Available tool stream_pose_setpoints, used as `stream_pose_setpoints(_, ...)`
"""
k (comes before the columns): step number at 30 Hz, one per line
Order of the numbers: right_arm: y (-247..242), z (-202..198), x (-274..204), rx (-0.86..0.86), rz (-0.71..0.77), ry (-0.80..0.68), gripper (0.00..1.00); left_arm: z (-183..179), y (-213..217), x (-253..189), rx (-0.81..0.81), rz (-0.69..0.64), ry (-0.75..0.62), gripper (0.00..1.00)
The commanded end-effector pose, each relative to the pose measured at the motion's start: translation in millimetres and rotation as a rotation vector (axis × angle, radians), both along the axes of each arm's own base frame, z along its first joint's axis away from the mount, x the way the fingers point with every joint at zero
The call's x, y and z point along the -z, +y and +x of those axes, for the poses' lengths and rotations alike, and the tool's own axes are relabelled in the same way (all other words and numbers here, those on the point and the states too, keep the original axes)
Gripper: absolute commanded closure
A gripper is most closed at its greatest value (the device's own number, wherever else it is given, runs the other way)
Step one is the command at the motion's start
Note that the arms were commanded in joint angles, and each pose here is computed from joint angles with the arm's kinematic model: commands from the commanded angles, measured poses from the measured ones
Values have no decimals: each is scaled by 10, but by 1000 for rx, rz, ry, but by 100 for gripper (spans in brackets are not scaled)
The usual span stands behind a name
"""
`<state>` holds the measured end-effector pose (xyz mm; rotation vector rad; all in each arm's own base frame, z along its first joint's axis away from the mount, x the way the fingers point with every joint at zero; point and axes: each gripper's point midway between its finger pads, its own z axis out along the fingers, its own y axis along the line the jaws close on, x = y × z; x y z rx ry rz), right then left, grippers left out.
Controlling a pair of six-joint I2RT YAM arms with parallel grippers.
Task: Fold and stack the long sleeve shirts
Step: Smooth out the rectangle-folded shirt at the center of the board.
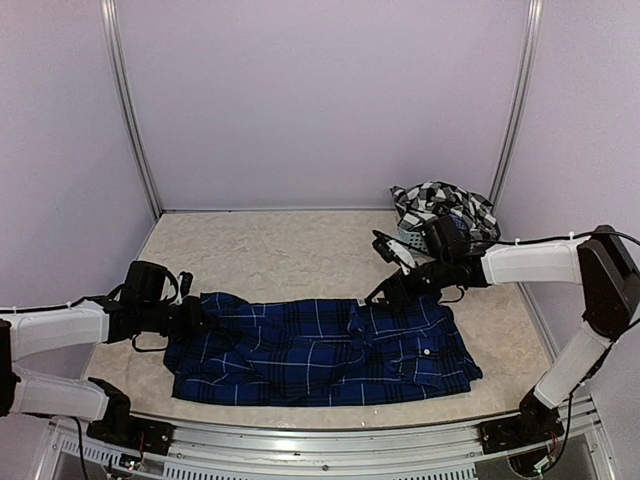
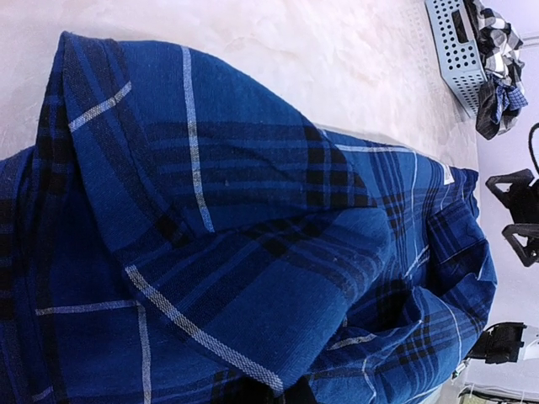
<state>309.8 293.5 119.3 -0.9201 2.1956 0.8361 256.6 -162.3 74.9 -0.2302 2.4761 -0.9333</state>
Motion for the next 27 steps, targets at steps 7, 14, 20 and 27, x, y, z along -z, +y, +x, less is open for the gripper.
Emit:
stream_pose_setpoints(7, 280, -25, 286, -186, 6, 39, 18, 151, 43, -45, -43, 13, -18, 100)
stream_pose_setpoints(14, 504, -184, 399, -200, -104, 38, 16, 153, 56, 27, -47, 27, 1, 100)
stream_pose_setpoints(20, 534, -195, 503, -135, -201, 10, 16, 176, 46, 32, -43, 26, 0, 100)
stream_pose_setpoints(27, 461, -188, 755, -66, -361, -28, 16, 178, 27, 66, -34, 22, 8, 100)
